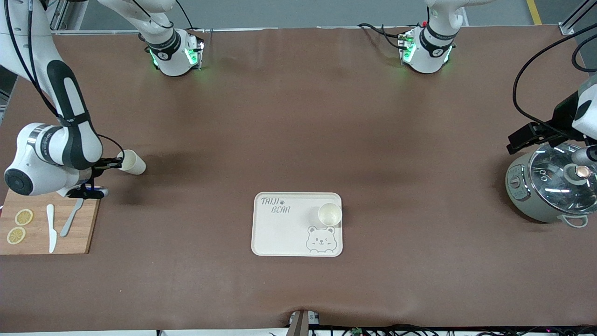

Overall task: Place white IKEA cup upright on tray with both arms
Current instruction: 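Grasp the cup by the cutting board with the right gripper while the left gripper withdraws, then carry the cup with the right gripper and lower it onto the tray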

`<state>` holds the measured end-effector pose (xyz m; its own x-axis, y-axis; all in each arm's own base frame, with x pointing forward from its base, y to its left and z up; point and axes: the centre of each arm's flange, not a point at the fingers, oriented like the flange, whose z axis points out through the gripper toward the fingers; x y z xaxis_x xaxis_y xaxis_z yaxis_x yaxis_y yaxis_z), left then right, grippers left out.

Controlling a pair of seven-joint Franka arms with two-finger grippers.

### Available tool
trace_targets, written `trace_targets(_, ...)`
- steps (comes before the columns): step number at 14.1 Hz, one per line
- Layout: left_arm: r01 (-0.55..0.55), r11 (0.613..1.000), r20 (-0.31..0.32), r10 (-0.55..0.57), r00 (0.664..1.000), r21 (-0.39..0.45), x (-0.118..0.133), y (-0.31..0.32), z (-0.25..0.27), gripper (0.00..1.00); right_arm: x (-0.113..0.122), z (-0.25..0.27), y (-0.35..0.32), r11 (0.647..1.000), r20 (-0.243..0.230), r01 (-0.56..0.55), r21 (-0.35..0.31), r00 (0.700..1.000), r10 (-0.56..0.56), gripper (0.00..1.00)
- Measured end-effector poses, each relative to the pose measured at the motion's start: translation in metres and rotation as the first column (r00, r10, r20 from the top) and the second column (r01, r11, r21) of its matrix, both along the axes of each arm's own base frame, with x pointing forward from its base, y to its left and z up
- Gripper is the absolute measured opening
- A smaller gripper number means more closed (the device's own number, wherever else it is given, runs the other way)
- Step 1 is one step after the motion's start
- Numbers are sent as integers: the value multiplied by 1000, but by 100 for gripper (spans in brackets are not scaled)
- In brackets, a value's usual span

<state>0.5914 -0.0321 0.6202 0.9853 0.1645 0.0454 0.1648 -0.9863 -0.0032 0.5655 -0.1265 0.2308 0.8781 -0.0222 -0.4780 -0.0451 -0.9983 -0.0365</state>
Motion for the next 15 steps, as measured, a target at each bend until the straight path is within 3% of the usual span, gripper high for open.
trace_targets(6, 45, 999, -20, -45, 999, 8, -14, 3, 14, 100, 26, 35, 8, 1000, 81, -7, -3, 997, 7, 3)
trace_targets(10, 74, 997, -17, -74, 997, 17, -30, 6, 33, 100, 60, 70, 59, 996, 178, 41, 82, 982, -55, 3)
trace_targets(12, 81, 996, -22, -81, 996, 21, -37, 5, 35, 100, 73, 79, 109, 992, 192, 88, 95, 976, -105, 3)
trace_targets(15, 89, 996, -35, -88, 996, 25, -48, 7, 33, 100, 90, 72, 180, 984, 192, 174, 43, 965, -179, 3)
